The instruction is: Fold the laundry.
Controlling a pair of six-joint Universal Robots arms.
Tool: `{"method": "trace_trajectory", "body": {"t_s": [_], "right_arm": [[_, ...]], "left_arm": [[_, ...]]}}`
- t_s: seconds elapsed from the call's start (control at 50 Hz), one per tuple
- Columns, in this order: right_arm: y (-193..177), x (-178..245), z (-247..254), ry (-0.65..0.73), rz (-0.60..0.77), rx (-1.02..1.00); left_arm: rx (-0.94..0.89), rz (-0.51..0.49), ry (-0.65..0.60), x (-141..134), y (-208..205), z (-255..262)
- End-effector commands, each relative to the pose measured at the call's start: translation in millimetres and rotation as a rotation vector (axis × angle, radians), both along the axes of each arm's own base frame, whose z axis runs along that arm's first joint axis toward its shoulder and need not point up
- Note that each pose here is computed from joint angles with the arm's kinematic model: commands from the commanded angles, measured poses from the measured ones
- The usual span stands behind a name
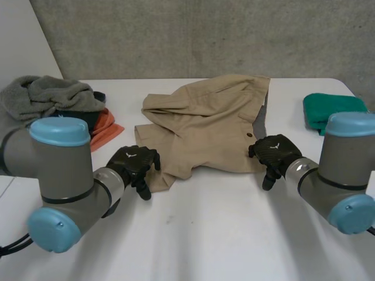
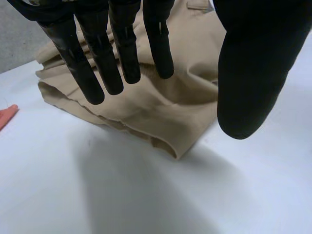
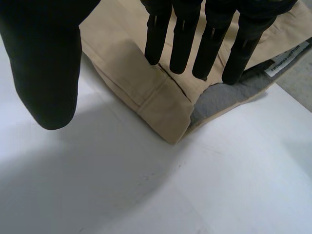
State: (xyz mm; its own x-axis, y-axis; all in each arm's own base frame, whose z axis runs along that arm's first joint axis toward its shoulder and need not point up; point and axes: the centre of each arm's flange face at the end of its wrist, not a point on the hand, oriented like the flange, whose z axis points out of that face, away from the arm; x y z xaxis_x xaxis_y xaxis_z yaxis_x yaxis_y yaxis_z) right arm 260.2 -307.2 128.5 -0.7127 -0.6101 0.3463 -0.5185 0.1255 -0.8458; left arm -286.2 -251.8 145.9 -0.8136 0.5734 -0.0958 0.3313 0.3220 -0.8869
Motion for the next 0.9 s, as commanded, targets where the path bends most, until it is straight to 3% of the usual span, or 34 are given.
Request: {"method": "trace_trajectory", "body": {"t_s": [0.02,0.7,0.82,0.9], "right_arm": [[-16,9,-18,-0.022,0.004,-0.076],[-52,22,-21,-0.061,-0.001,-0.206],[-57,20,-4,-0.068,-0.026,-0.246],[-55,14,34,-0.073,-0.041,-0.312]], "left_arm": [[-0.009,-0.002,0.003,-6,-11,-20],[-0.052,-0.006,0.011,-27,-43,-39],[-0.116,0.058,-0.002,-25,-51,-22],[-0.210,0.102,0.037,-19,-48,28]]}}
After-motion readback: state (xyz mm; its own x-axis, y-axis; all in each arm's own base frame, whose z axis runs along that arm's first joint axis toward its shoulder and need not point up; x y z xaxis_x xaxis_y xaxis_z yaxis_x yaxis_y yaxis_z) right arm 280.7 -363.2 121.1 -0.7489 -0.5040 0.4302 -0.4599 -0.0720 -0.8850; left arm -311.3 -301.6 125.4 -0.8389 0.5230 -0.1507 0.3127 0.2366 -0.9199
